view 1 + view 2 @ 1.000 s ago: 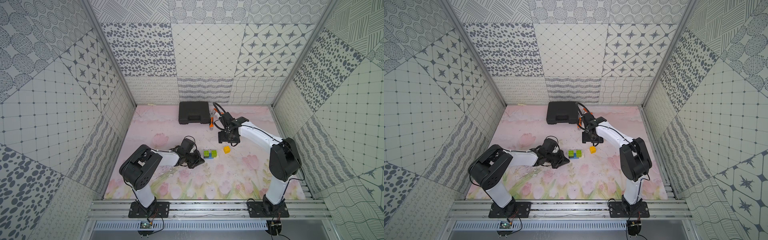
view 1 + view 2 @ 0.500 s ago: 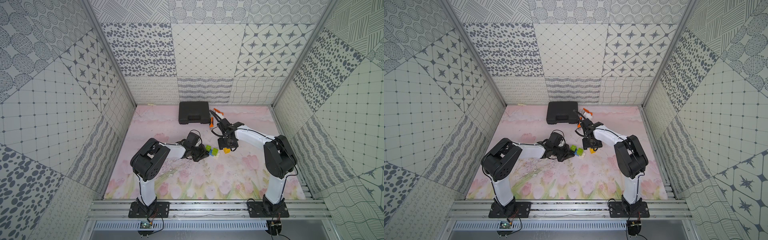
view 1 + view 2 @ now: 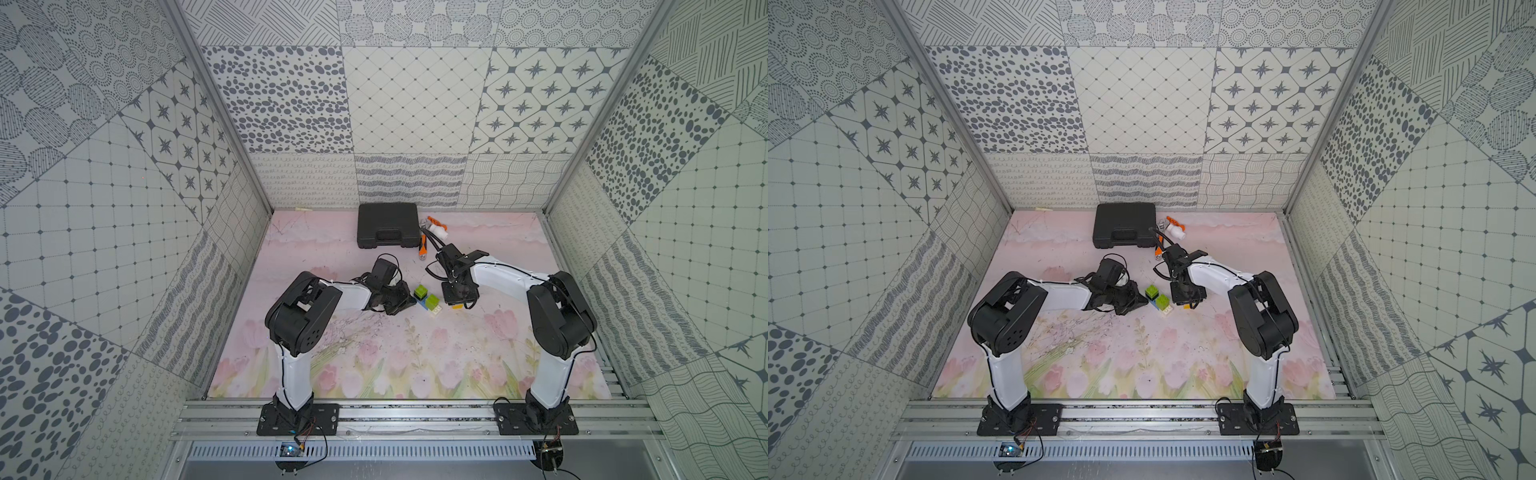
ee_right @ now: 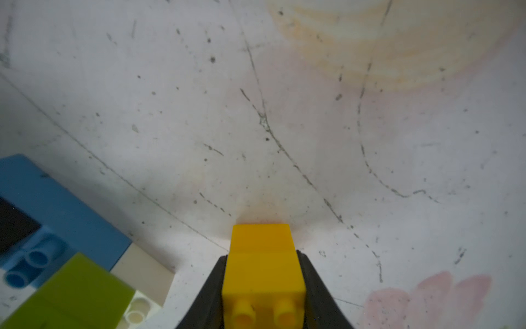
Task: Assemble the number 4 with lego
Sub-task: Pick up the lego brick from the center of the board, then place the lego brick at the center of the board.
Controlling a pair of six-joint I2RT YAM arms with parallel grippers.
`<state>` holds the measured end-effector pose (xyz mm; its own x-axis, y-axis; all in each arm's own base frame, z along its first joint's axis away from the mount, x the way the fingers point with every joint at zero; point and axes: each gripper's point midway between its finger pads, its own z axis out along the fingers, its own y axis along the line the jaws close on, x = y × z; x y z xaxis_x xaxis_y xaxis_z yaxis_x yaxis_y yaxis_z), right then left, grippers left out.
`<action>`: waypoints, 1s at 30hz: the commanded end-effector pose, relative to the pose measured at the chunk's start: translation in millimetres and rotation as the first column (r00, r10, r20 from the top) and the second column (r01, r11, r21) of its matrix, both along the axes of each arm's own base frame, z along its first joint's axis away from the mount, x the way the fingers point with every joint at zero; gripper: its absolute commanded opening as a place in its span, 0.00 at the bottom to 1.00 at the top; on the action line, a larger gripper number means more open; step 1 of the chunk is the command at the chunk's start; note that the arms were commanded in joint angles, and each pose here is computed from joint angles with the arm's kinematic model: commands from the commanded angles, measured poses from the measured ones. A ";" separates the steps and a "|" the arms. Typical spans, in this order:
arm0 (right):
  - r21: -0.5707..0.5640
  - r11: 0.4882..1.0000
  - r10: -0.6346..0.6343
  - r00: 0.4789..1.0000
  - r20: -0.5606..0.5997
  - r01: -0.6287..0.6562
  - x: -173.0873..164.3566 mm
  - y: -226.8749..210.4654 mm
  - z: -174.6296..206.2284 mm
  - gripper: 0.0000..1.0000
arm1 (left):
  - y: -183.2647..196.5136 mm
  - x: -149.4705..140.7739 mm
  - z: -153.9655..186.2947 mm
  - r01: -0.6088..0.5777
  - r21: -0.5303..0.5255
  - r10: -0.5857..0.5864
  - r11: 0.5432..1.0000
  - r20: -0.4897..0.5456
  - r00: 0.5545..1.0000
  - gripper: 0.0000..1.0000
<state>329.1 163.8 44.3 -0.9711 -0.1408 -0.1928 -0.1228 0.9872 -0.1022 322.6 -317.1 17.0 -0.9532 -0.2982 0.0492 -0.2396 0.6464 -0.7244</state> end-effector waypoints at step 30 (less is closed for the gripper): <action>0.074 0.986 0.147 0.989 0.034 -0.149 -66.6 170.7 0.6 0.33 | 149.0 -75.3 -34.2 -0.213 0.296 0.266 0.931 -0.151 0.952 0.08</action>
